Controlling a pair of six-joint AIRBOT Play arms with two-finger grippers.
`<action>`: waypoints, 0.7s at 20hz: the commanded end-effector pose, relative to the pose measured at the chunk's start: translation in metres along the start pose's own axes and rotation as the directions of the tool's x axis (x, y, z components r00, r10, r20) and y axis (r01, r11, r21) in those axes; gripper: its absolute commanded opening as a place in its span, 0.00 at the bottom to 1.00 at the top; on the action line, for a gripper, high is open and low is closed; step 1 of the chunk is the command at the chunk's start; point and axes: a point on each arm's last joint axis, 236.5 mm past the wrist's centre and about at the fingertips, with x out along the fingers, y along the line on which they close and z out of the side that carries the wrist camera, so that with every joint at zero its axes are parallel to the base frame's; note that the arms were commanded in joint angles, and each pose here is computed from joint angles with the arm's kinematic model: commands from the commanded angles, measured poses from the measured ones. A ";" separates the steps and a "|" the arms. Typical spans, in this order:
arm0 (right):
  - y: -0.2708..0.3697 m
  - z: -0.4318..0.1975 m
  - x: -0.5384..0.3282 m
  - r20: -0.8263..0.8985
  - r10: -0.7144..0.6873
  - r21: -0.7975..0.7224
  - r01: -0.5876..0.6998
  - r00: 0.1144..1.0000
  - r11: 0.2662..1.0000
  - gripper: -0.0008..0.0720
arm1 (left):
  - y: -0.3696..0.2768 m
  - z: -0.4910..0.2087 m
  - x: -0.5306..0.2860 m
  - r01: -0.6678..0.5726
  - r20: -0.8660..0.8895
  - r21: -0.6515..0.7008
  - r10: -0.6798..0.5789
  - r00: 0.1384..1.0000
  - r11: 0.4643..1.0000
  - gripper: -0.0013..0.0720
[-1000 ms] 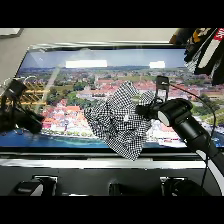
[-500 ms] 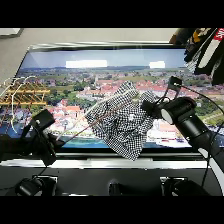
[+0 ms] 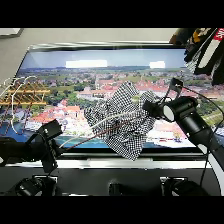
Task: Fold the clothes and pants, and hang the long-sleeved shirts on hangers.
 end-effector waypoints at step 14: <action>-0.002 0.008 -0.003 0.035 -0.003 0.020 0.002 0.999 1.000 0.05 | -0.017 0.004 0.006 0.117 -0.054 0.008 -0.116 0.992 0.993 0.05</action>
